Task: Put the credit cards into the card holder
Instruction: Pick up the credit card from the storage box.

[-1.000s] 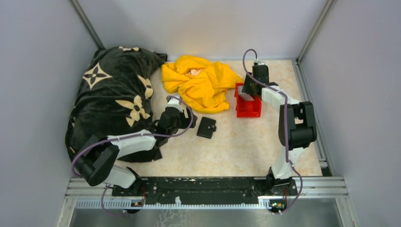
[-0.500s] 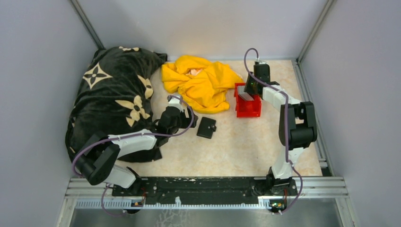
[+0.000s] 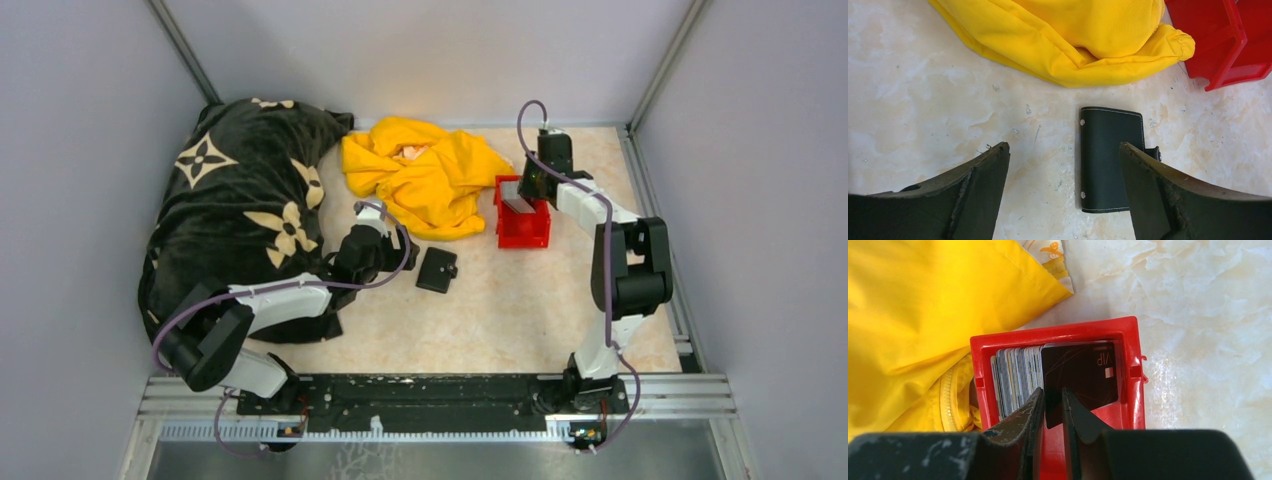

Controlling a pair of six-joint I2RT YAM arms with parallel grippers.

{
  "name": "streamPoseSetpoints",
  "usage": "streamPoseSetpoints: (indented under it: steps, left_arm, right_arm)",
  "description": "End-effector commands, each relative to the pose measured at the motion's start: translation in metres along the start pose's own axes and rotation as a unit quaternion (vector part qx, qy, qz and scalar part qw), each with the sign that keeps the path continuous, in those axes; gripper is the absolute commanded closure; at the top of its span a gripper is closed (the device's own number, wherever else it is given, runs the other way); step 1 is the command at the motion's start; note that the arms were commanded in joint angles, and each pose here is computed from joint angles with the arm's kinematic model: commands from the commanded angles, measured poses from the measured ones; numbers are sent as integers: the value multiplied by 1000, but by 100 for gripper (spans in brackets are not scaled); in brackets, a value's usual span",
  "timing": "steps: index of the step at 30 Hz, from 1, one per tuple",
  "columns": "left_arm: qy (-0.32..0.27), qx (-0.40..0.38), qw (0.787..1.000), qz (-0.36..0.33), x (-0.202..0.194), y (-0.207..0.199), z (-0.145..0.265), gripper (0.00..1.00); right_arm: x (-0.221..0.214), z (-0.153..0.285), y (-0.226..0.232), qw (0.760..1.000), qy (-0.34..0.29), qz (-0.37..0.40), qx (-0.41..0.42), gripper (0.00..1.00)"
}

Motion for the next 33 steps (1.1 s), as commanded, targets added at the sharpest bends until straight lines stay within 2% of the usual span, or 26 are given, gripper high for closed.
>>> streamPoseSetpoints:
  steps: [1, 10, 14, 20, 24, 27, 33]
  left_arm:
    - [-23, -19, 1000, 8, 15, -11, -2, 14]
    - [-33, -22, 999, 10, 24, -14, 1, 13]
    - [-37, -24, 999, 11, 27, -15, 3, 13]
    - [-54, -37, 998, 20, 41, -22, 7, 11]
    - [-80, -68, 994, 19, 66, -38, 10, 8]
    - [-96, -104, 990, 0, 84, -55, 11, 6]
    - [-115, -188, 973, -64, 113, -86, 25, 1]
  right_arm:
    - [45, 33, 25, 998, -63, 13, 28, 82]
    - [51, 42, 22, 996, -73, 40, -18, 88]
    - [50, 42, 14, 995, -67, 50, -57, 100]
    - [55, 56, 14, 986, -85, 88, -115, 100]
    - [60, 75, 19, 979, -106, 107, -134, 100]
    - [73, 113, 23, 977, -139, 102, -127, 100]
    - [64, 177, 32, 983, -141, 100, -62, 100]
Point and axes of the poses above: each gripper's point midway between its finger pads, its own z axis back along the fingers, its own y axis along the line the jaws close on, x = y × z, the point moved 3 cm from there along z, back along the fingers, and after that the axes turned 3 degrees about -z, right-handed, at the moved point
